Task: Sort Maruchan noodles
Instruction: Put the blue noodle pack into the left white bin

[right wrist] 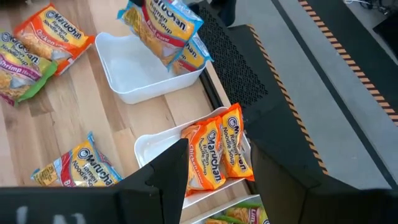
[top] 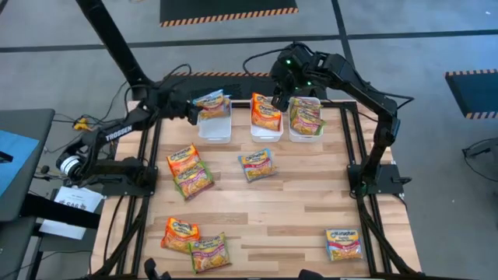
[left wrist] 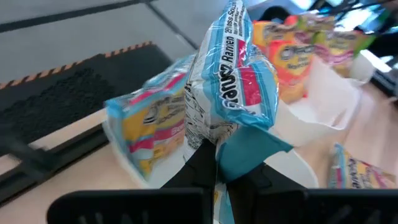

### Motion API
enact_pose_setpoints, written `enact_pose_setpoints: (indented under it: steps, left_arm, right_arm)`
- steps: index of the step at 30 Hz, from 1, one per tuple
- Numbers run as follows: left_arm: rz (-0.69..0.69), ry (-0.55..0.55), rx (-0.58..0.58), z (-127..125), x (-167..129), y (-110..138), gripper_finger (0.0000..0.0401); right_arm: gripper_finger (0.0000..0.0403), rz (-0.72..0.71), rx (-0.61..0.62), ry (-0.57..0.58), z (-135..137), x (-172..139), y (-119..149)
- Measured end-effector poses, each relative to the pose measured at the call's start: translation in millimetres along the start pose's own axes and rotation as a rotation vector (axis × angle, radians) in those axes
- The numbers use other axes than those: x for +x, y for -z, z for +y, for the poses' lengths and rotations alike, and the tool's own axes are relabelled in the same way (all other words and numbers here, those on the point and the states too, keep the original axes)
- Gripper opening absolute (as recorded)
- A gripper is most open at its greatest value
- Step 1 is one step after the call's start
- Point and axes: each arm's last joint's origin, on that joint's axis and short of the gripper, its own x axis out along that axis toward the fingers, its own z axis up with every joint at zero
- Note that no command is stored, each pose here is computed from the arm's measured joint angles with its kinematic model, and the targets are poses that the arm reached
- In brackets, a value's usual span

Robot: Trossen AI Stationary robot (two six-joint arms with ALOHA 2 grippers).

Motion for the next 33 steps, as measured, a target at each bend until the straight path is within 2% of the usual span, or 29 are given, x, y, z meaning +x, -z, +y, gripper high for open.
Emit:
enact_pose_setpoints:
  steps: [8,18,22,25,30,33]
  left_arm:
    - [-0.014,0.026,0.029,8,15,14,0.0006]
    - [0.031,-0.002,-0.063,22,45,29,0.0011]
    - [0.033,-0.004,-0.019,22,45,29,0.0016]
    - [0.038,-0.018,-0.009,23,45,30,0.0031]
    - [0.025,-0.132,-0.008,26,45,30,0.007]
    - [0.019,-0.153,-0.018,27,45,30,0.0094]
  right_arm:
    - [0.0195,0.0,0.003,0.0,0,0,0]
    - [0.0195,-0.002,0.002,0.001,0,0,0]
    - [0.0195,-0.002,0.002,0.001,0,0,0]
    - [0.0195,-0.002,0.002,0.0,0,0,0]
    - [0.0195,-0.002,0.002,0.0,0,0,0]
    - [0.0195,-0.002,0.003,0.0,0,0,0]
